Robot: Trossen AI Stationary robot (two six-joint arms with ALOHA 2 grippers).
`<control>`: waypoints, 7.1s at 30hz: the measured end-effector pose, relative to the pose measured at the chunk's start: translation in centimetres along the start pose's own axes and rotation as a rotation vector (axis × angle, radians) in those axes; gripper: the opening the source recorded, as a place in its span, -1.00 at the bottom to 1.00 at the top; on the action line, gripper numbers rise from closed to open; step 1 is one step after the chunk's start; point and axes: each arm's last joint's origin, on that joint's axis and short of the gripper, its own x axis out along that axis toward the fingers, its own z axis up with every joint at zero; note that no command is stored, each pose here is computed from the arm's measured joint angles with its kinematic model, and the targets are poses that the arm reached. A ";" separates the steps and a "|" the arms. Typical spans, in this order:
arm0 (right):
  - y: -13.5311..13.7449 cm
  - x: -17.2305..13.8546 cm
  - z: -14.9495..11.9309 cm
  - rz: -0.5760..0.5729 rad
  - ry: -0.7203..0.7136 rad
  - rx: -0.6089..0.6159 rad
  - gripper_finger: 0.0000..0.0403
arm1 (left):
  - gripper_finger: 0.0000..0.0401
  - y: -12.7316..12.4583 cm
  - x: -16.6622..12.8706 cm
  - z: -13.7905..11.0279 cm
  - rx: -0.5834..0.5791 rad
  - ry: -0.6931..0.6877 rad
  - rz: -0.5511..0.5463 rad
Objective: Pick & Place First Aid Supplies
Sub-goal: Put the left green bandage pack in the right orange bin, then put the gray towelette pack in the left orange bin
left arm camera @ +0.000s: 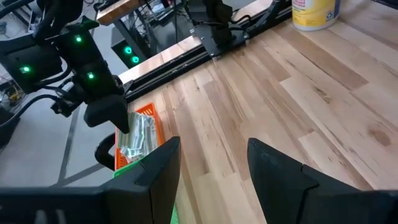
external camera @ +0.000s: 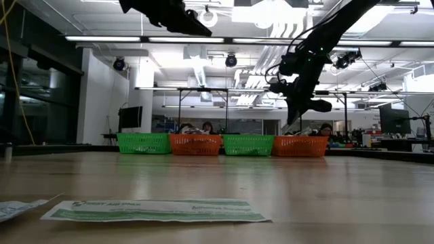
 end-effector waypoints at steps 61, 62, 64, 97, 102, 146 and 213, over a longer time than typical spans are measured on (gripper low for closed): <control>2.2 -5.7 -0.3 0.106 -0.233 -0.110 -0.54 | -0.10 -0.2 0.0 -0.3 -0.015 0.031 -0.017; 2.6 -6.0 -0.6 0.113 -0.235 -0.127 -0.54 | -0.10 -0.2 0.0 -0.3 -0.018 0.032 -0.014; 3.4 -6.7 -1.2 0.130 -0.245 -0.161 -0.54 | -0.10 -0.2 0.0 -0.3 -0.030 0.044 -0.004; 8.5 -17.2 -11.9 0.359 -0.353 -0.699 -0.54 | -0.10 -17.5 3.4 5.5 -0.194 0.434 -0.251; 9.0 -17.5 -13.0 0.382 -0.329 -0.749 -0.54 | -0.10 -21.2 3.8 6.1 -0.297 0.496 -0.291; 12.5 -17.9 -19.2 0.456 -0.249 -0.860 -0.54 | -0.09 -42.7 7.6 2.1 -0.059 0.753 -0.650; 13.4 -18.4 -22.7 0.471 -0.213 -0.914 -0.54 | -1.00 -38.0 5.5 6.4 -0.308 0.428 -0.034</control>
